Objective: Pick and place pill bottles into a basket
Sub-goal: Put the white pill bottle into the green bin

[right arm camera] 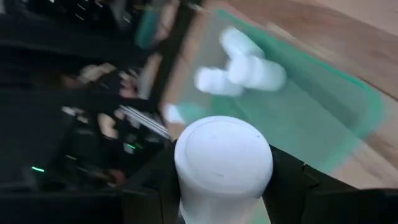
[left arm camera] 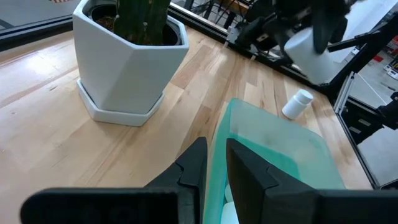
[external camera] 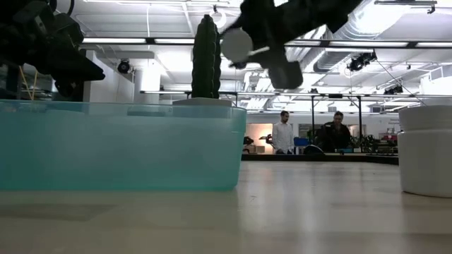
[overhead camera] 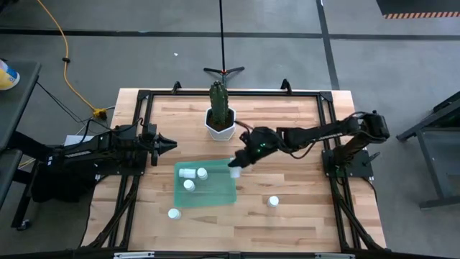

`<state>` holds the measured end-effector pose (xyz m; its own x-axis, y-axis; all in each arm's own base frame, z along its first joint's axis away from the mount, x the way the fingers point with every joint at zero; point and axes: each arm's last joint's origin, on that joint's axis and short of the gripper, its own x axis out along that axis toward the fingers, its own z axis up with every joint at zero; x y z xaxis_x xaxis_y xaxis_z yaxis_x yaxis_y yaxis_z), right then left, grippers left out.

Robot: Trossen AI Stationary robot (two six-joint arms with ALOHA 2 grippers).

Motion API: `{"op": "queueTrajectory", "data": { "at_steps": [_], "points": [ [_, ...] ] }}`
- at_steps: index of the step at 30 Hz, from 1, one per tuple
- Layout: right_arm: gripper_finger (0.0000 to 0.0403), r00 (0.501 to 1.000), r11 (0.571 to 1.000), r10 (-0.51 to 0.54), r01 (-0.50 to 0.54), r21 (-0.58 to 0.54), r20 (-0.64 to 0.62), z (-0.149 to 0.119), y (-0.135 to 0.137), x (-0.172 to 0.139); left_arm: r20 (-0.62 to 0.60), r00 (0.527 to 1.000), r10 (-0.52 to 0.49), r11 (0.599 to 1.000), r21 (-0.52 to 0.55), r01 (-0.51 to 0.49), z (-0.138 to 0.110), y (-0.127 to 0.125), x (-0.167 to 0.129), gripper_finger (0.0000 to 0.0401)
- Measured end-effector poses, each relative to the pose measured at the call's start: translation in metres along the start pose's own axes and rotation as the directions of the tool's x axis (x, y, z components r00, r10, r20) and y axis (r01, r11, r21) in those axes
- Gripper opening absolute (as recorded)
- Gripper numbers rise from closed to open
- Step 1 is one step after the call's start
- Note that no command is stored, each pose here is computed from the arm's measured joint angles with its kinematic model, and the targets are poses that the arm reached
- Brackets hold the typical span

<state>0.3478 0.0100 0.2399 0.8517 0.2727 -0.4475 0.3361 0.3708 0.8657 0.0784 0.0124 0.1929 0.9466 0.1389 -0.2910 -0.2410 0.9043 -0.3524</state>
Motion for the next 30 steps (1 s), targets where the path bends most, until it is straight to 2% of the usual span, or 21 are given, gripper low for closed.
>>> {"op": "queueTrajectory", "data": {
  "at_steps": [5, 11, 17, 22, 26, 30],
  "points": [
    [0.0161, 0.995, 0.994, 0.096, -0.097, 0.051, 0.024, 0.008, 0.003, 0.005, 0.000, 1.000, 0.000, 1.000, 0.000, 0.000, 0.000, 0.000, 0.000, 0.0097],
    [0.0164, 0.959, 0.969, 0.245, -0.246, -0.008, 0.142, 0.016, 0.012, 0.014, 0.001, 1.000, 0.000, 1.000, 0.000, 0.000, 0.000, 0.000, 0.000, 0.0097],
    [0.0158, 0.871, 0.917, 0.400, -0.383, -0.114, 0.287, 0.023, 0.025, 0.013, 0.000, 1.000, 0.000, 1.000, -0.001, 0.000, 0.000, 0.000, 0.000, 0.0097],
    [0.0157, 0.781, 0.864, 0.504, -0.457, -0.213, 0.368, 0.027, 0.036, 0.005, -0.001, 1.000, -0.002, 1.000, -0.026, 0.002, 0.000, 0.000, 0.000, 0.0097],
    [0.0157, 0.736, 0.842, 0.539, -0.460, -0.281, 0.409, 0.029, 0.041, 0.001, 0.019, 0.999, -0.036, 0.999, -0.035, 0.036, 0.002, -0.002, 0.000, 0.0097],
    [0.0157, 0.675, 0.812, 0.583, -0.473, -0.342, 0.452, 0.031, 0.046, -0.003, 0.122, 0.987, -0.104, 0.993, -0.050, 0.111, 0.013, -0.007, -0.001, 0.0097]
  ]
}}
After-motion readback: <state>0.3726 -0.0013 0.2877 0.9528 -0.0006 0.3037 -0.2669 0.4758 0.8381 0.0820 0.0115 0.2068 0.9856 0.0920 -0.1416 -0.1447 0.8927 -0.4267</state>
